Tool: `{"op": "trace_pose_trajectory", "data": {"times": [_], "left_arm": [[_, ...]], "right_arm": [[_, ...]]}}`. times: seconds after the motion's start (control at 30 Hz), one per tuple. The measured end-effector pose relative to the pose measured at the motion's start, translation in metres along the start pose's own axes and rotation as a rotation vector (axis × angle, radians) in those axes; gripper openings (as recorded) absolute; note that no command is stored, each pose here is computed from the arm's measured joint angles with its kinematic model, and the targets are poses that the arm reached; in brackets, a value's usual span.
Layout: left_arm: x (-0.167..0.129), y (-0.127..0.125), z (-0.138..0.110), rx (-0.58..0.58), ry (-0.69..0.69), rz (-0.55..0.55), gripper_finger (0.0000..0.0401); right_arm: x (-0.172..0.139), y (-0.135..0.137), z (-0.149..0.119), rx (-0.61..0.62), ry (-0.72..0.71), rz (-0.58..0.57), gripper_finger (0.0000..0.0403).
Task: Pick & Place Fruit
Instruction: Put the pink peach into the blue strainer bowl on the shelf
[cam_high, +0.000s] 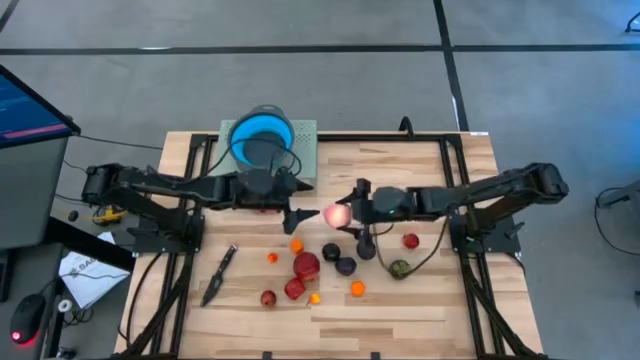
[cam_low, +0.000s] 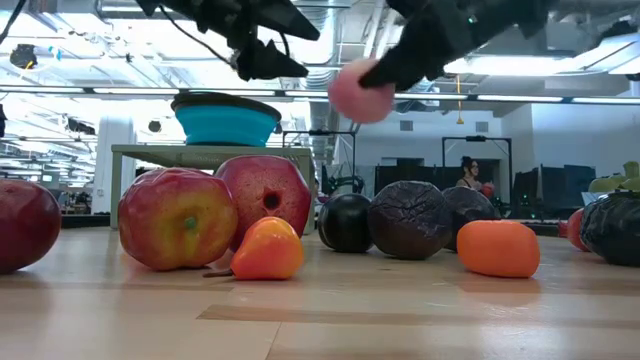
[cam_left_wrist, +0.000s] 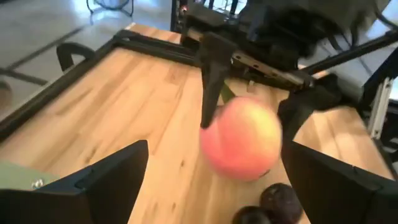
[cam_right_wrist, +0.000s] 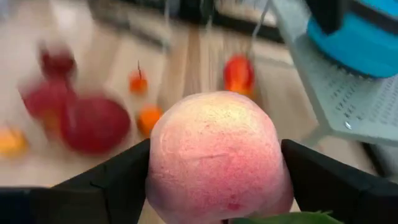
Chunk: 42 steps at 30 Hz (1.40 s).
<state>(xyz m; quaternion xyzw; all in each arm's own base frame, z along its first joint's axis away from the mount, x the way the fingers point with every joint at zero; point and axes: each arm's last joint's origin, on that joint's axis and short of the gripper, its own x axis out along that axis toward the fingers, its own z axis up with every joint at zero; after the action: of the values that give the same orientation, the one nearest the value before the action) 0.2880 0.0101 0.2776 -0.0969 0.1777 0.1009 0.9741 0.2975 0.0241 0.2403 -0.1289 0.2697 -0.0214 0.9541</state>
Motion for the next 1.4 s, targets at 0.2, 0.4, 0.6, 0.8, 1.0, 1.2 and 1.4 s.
{"op": "trace_pose_trajectory", "data": {"times": [0.2, 0.4, 0.6, 0.8, 1.0, 1.2, 1.4], "left_arm": [[0.019, 0.001, -0.015, -0.072, 0.103, -0.085, 0.0352], [0.021, -0.004, -0.019, -0.014, 0.118, -0.114, 0.0343], [0.017, -0.012, -0.019, 0.028, 0.113, -0.123, 0.0332], [0.016, -0.015, -0.02, 0.035, 0.122, -0.133, 0.0323], [0.016, -0.017, -0.021, 0.038, 0.13, -0.137, 0.032], [0.016, -0.017, -0.021, 0.042, 0.131, -0.137, 0.0317], [0.016, -0.017, -0.021, 0.059, 0.13, -0.138, 0.0317]], "right_arm": [[0.011, 0.01, 0.019, -0.265, 0.235, -0.012, 0.0322], [0.032, -0.003, 0.023, -0.286, 0.436, 0.047, 0.0322], [0.067, -0.021, -0.003, -0.192, 0.564, 0.158, 0.0322], [0.094, -0.024, -0.021, -0.16, 0.582, 0.183, 0.0322], [0.101, -0.021, -0.026, -0.136, 0.589, 0.197, 0.0342], [0.103, -0.025, -0.025, -0.098, 0.56, 0.205, 0.0377], [0.104, -0.026, -0.023, -0.075, 0.528, 0.206, 0.039]]}}
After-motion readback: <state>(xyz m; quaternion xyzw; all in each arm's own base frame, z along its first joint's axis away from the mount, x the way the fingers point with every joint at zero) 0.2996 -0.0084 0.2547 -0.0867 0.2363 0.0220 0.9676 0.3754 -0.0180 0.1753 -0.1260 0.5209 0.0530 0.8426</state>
